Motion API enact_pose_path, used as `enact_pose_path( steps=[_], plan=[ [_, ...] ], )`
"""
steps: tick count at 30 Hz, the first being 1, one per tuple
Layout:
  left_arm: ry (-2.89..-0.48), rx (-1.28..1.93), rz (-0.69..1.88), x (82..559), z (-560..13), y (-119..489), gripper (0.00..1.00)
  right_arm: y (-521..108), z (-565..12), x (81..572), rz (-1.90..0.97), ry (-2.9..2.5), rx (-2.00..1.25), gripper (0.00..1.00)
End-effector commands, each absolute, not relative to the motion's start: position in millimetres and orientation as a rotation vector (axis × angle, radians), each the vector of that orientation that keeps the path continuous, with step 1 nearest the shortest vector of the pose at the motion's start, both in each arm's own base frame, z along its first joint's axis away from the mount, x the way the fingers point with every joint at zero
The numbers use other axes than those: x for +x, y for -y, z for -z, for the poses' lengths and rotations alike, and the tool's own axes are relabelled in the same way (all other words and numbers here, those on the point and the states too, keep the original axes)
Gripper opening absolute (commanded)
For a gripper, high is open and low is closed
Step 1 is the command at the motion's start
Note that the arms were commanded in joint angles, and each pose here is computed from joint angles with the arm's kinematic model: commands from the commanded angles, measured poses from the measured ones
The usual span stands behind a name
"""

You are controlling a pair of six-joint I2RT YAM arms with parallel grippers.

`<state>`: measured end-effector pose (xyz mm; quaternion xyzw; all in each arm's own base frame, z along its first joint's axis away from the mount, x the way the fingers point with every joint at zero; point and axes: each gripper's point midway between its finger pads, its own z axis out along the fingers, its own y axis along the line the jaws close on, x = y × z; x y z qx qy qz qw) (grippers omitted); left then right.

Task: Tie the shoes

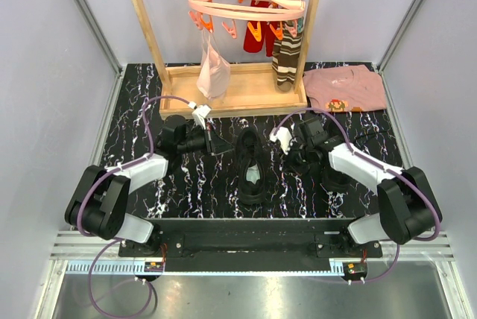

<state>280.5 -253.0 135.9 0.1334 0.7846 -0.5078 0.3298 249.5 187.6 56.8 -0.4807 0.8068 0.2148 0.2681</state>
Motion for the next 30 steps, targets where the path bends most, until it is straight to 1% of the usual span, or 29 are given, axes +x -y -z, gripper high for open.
enact_pose_path(
  steps=[1,5,11,19,25,30],
  plan=[
    [-1.909,0.222,1.325,310,-176,247,0.0,-187,-52,220,-0.688,-2.255,-1.301,0.0],
    [-1.925,0.124,1.31,324,-174,233,0.0,-186,-50,221,-0.688,-2.281,-1.293,0.0],
    [-1.949,0.017,1.28,334,-166,216,0.0,-187,-49,221,-0.691,-2.297,-1.293,0.0],
    [-1.949,-0.028,1.269,341,-162,204,0.0,-182,-41,220,-0.673,-2.326,-1.317,0.0],
    [-1.858,0.189,1.335,322,-183,230,0.0,-214,-100,243,-0.797,-2.201,-1.192,0.0],
    [-1.843,0.226,1.342,314,-184,235,0.0,-227,-131,262,-0.821,-2.128,-1.082,0.0]
  ],
)
